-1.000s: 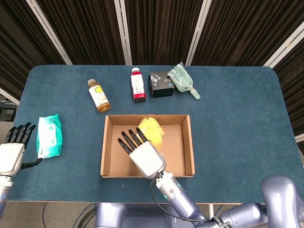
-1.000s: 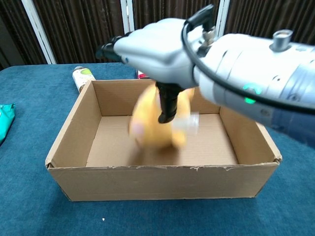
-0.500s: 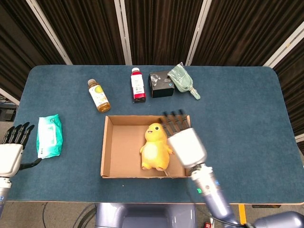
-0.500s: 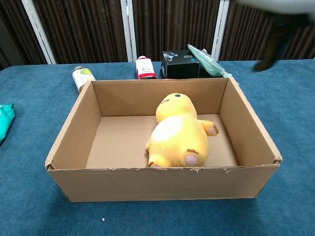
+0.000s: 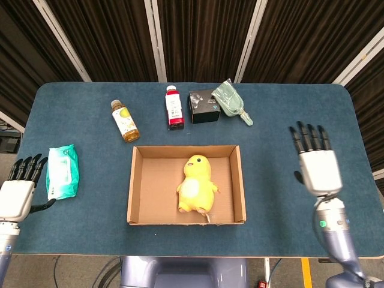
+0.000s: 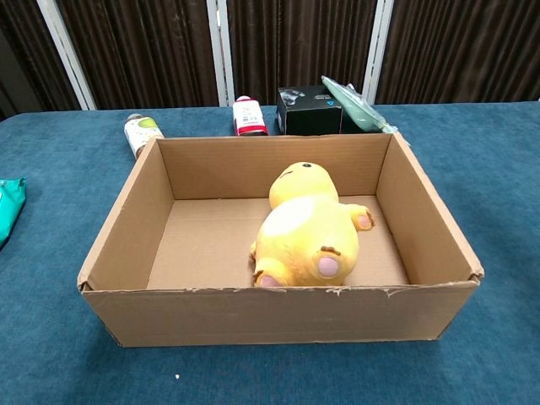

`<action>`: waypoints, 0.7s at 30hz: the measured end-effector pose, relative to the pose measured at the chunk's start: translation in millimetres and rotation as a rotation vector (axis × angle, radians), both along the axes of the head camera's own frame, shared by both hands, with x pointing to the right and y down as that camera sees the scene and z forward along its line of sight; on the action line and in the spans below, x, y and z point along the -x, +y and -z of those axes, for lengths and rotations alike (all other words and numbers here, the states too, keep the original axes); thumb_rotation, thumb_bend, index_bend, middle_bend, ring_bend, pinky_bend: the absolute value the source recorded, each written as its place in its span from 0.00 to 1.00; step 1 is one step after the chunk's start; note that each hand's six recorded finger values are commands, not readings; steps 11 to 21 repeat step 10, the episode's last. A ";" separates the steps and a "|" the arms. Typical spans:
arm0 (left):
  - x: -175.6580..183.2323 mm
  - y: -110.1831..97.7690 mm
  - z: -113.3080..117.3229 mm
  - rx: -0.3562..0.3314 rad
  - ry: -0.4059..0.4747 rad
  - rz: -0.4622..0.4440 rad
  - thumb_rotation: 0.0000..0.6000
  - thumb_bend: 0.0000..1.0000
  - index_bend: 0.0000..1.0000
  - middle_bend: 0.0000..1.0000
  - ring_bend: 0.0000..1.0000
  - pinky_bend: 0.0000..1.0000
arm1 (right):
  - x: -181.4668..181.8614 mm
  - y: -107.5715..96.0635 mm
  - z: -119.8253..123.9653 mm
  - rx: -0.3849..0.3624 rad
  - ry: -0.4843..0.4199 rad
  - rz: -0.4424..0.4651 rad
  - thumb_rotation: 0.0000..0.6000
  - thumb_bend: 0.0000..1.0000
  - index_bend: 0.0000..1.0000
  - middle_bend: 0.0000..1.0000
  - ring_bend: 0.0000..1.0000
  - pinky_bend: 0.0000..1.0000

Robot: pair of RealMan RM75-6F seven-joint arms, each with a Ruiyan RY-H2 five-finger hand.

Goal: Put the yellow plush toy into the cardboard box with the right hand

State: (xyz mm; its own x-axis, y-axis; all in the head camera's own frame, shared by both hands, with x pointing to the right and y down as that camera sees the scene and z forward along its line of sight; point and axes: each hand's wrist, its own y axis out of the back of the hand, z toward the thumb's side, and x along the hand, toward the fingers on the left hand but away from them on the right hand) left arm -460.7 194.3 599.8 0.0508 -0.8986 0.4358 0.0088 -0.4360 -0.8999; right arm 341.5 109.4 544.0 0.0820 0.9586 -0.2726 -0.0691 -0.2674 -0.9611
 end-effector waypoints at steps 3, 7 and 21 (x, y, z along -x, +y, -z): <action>-0.8 -2.3 -6.2 0.011 -0.003 0.001 0.99 0.00 0.00 0.00 0.00 0.00 | -41.6 6.5 -18.7 0.028 -0.049 -0.060 1.00 0.00 0.00 0.00 0.00 0.00; 3.5 -5.8 -8.4 0.003 -0.005 0.023 0.98 0.00 0.00 0.00 0.00 0.00 | -87.6 30.2 -47.3 0.089 -0.027 -0.101 1.00 0.00 0.00 0.00 0.00 0.00; 4.5 -6.6 -7.6 -0.003 0.008 0.035 0.98 0.00 0.00 0.00 0.00 0.00 | -93.2 49.4 -65.0 0.133 -0.003 -0.087 1.00 0.00 0.00 0.00 0.00 0.00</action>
